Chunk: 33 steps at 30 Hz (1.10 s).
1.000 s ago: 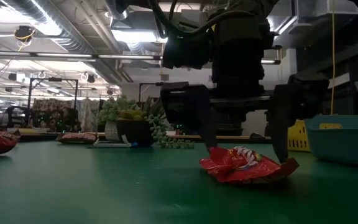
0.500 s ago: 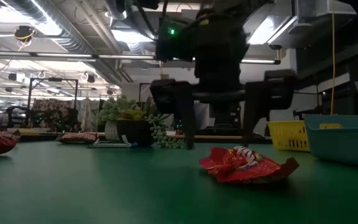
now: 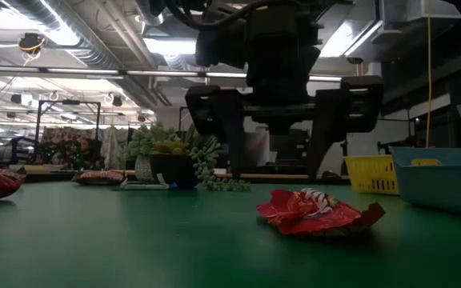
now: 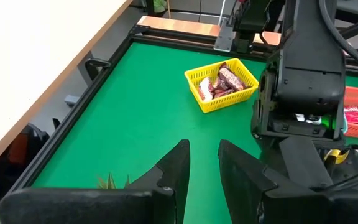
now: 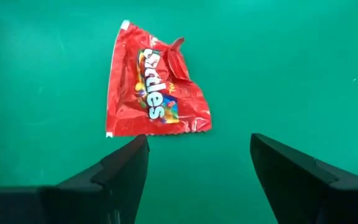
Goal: Sort candy
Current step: Put the red candy into the orange bin
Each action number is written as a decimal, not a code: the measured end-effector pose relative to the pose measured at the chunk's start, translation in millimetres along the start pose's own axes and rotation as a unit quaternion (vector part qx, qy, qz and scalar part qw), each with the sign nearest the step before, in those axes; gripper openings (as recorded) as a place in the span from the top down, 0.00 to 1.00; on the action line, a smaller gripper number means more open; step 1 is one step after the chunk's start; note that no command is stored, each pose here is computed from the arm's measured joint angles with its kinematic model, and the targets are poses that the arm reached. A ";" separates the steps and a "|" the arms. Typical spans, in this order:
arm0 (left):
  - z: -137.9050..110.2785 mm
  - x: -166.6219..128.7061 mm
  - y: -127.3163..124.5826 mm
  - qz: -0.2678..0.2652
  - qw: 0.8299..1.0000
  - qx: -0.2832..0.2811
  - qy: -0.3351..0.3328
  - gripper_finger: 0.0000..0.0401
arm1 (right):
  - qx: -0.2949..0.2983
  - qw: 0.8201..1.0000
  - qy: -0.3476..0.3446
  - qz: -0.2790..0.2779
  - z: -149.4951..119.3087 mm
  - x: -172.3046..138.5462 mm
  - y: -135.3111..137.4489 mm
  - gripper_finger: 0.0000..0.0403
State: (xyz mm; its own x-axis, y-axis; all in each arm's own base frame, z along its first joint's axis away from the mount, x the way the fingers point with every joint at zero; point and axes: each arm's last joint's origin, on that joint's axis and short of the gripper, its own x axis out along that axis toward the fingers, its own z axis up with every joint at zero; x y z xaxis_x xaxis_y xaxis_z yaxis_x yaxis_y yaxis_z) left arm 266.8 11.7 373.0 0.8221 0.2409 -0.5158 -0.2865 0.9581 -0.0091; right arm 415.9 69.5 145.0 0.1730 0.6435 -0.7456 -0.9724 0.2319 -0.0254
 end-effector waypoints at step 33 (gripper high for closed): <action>-0.1 -0.1 -0.5 -0.004 1.000 -0.002 0.001 0.80 | 0.027 0.982 0.160 -0.100 42.1 38.2 19.7 0.31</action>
State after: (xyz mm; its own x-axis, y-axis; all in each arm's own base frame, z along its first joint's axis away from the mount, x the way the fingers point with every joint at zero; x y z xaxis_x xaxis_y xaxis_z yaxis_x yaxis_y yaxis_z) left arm 266.9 11.1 373.0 0.8237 0.2327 -0.5170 -0.2817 0.9593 -0.0170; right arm 410.0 129.3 144.1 0.2933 0.3214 -0.9004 -0.9130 0.3736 -0.1640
